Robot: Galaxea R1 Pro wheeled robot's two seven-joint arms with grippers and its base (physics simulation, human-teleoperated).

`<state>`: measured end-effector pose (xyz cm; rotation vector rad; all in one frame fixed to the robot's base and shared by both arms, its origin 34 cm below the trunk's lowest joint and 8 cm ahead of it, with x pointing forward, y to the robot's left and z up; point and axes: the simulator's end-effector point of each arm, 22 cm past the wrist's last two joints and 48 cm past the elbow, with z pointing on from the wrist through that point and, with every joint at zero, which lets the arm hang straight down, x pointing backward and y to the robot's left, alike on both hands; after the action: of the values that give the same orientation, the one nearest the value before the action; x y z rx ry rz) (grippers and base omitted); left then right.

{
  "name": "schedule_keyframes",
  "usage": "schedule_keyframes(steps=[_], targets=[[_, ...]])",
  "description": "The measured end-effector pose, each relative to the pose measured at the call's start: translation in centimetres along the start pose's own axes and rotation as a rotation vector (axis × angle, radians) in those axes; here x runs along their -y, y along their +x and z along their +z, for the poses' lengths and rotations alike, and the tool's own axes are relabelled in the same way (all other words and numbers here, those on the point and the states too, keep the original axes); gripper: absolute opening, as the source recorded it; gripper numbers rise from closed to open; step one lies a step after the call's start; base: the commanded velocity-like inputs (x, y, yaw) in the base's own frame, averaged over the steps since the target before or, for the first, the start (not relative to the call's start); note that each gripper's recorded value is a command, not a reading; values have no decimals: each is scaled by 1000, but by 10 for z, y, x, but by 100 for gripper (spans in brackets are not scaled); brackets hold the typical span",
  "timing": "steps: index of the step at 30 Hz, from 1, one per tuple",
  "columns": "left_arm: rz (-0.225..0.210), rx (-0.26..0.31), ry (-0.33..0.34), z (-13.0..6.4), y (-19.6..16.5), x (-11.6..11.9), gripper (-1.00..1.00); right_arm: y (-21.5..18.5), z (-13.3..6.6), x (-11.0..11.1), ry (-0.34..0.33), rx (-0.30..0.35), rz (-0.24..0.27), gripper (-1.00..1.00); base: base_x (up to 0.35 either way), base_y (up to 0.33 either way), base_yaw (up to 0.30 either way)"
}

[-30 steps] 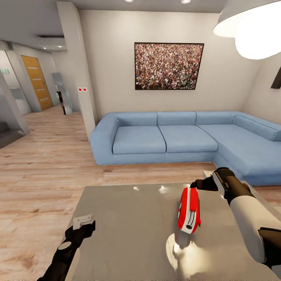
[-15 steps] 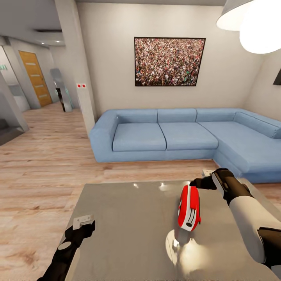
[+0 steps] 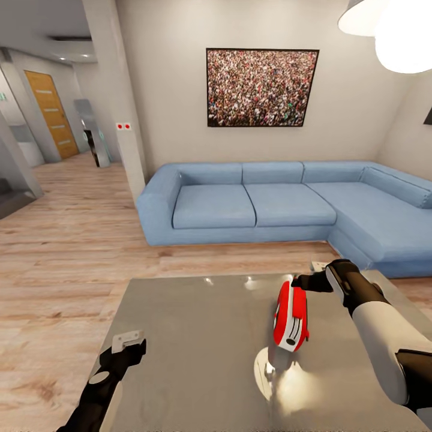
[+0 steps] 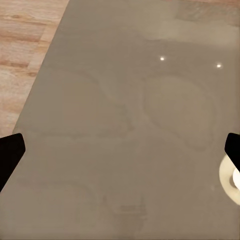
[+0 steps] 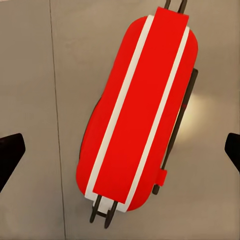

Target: Turn on the radio receiver that's on the table in the living room.

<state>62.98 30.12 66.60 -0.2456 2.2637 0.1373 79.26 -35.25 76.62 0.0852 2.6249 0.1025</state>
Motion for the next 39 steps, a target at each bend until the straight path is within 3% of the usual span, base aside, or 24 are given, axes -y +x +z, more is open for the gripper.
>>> schedule_keyframes(steps=[39], targets=[[12, -61, -9, 12, 30, -3, 100, 26, 34, 2, 3, -66, 2, 100, 0, 0, 0]])
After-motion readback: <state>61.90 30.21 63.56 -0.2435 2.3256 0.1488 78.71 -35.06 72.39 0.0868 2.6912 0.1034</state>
